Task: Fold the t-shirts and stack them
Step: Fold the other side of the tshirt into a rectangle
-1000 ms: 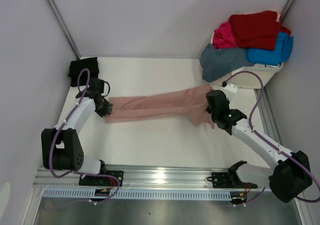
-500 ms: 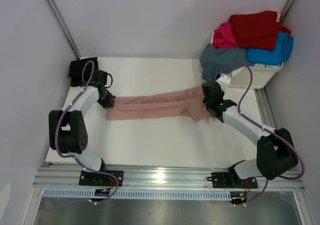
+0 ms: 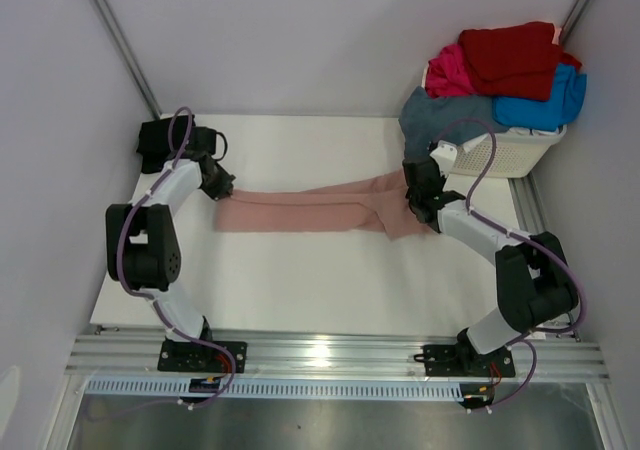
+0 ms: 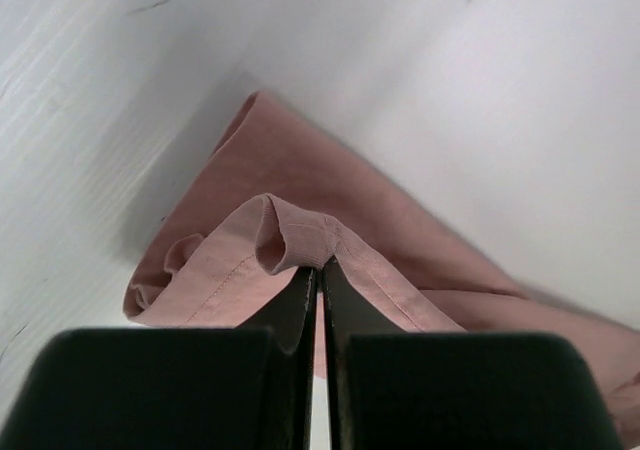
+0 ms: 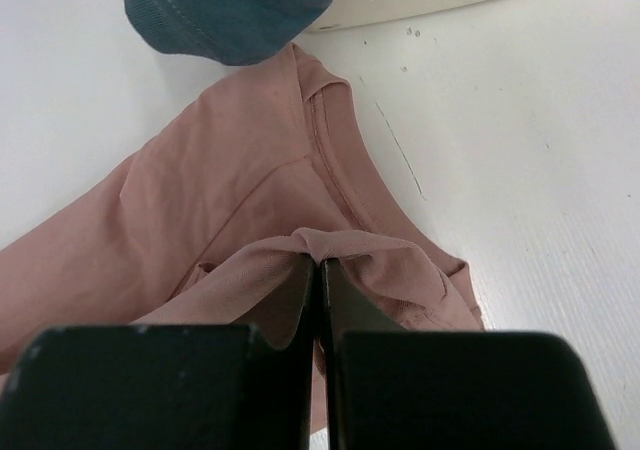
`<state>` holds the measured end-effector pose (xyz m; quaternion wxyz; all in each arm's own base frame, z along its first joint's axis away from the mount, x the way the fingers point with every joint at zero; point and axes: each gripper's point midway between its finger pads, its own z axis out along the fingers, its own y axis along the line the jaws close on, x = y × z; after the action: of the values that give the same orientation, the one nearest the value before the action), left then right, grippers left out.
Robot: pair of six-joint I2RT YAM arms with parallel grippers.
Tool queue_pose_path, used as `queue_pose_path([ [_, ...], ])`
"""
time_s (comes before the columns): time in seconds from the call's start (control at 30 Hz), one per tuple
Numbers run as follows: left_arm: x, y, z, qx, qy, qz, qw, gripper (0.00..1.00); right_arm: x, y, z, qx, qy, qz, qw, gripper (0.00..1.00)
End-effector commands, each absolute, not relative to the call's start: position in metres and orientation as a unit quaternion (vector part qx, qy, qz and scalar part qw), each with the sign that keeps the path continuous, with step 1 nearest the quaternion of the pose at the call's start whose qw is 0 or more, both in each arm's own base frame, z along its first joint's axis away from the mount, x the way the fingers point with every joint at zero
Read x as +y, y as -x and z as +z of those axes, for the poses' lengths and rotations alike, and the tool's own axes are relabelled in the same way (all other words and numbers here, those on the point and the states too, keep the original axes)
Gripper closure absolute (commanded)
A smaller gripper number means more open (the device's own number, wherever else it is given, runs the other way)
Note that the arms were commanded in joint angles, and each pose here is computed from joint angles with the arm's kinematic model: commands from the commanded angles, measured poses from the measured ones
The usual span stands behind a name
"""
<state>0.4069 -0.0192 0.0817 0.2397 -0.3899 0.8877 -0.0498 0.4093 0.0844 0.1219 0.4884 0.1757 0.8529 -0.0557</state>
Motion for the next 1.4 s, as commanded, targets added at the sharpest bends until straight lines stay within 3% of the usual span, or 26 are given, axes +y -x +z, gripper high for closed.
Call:
queue_pose_path([
  [0.0,-0.019,-0.441,0.098,0.881,0.375,-0.074,0.28,0.99,0.075,-0.433,0.14,0.828,-0.196,-0.068,0.52,1.0],
  [0.6,-0.018,-0.466,0.073,0.9,0.337,-0.061,0.268,0.98,0.073,-0.477,0.103,0.839,-0.192,-0.087,0.502,0.97],
  [0.77,-0.016,-0.464,0.07,0.901,0.338,-0.055,0.267,0.85,0.074,-0.48,0.088,0.848,-0.179,-0.086,0.491,0.81],
  [1.0,-0.017,-0.463,0.075,0.901,0.327,-0.066,0.277,0.61,0.085,-0.487,0.094,0.849,-0.154,-0.062,0.502,0.46],
  [1.13,-0.019,-0.462,0.094,0.895,0.315,-0.082,0.304,0.58,0.085,-0.491,0.123,0.834,-0.147,-0.057,0.529,0.41],
  [1.27,-0.025,-0.463,0.14,0.868,0.284,-0.124,0.388,0.57,0.093,-0.489,0.175,0.812,-0.122,-0.03,0.569,0.32],
  [1.37,-0.037,-0.452,0.181,0.841,0.243,-0.173,0.451,0.57,0.104,-0.481,0.207,0.807,-0.1,0.01,0.581,0.08],
])
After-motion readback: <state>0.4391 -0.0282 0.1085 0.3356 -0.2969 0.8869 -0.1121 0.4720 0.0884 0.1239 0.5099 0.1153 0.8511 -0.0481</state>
